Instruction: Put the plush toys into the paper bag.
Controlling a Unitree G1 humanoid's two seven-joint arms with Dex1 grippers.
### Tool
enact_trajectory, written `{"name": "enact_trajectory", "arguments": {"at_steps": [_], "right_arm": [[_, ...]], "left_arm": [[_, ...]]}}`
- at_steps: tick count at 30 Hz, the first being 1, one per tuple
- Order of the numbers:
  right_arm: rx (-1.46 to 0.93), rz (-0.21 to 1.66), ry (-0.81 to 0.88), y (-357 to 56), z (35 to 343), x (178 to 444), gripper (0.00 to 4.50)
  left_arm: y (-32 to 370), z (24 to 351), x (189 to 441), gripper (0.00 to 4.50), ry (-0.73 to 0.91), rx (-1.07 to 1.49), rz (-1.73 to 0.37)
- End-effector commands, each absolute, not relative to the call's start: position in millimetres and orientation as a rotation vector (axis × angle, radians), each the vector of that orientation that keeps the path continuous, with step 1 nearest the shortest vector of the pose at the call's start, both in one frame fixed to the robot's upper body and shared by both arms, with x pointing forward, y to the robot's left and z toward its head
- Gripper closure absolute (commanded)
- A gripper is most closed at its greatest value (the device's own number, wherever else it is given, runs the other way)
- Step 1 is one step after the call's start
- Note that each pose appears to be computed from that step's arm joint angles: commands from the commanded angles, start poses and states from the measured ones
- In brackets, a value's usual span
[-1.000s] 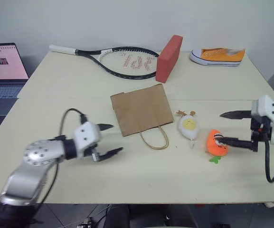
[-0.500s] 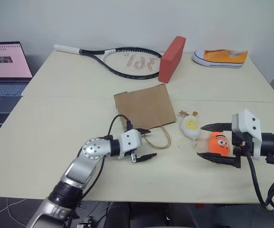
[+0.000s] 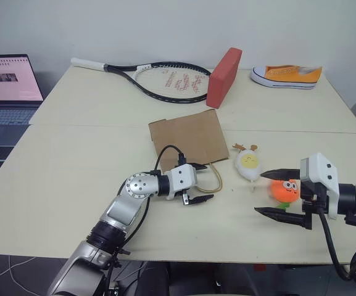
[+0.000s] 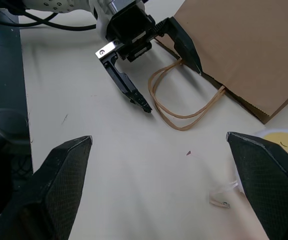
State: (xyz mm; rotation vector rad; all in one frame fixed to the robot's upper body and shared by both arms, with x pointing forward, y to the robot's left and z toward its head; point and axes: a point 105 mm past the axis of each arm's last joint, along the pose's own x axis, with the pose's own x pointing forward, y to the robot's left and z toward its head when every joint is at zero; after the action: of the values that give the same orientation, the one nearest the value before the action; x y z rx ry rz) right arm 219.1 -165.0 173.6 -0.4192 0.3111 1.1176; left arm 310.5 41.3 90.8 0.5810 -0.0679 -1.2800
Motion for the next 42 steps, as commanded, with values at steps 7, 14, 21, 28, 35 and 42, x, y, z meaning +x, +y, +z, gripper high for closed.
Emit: {"name": "enact_trajectory", "arguments": {"at_steps": [7, 14, 21, 28, 35, 42], "right_arm": [[-0.443, 1.099, 0.272, -164.9, 181.0, 214.6, 0.00], [-0.440, 1.099, 0.265, -162.9, 180.7, 211.7, 0.00], [-0.435, 1.095, 0.258, -159.6, 181.0, 211.4, 0.00], [-0.398, 1.023, 0.221, -154.9, 183.2, 219.5, 0.00], [-0.316, 1.055, 0.193, -135.0, 181.1, 219.2, 0.56], [-0.267, 1.050, 0.184, -104.5, 161.7, 233.9, 3.10]], "left_arm": [[29.7, 102.0, 310.5, 1.23, -0.139, 0.586, -1.320], [25.9, 94.3, 306.0, 3.48, -0.130, 0.618, -1.360], [26.0, 102.9, 309.5, 4.48, -0.133, 0.567, -1.364], [32.6, 162.0, 302.2, 4.48, -0.175, 0.383, -1.416], [42.8, 200.6, 291.2, 4.50, -0.142, 0.219, -1.449], [41.5, 215.5, 286.3, 4.50, -0.127, 0.128, -1.452]]}}
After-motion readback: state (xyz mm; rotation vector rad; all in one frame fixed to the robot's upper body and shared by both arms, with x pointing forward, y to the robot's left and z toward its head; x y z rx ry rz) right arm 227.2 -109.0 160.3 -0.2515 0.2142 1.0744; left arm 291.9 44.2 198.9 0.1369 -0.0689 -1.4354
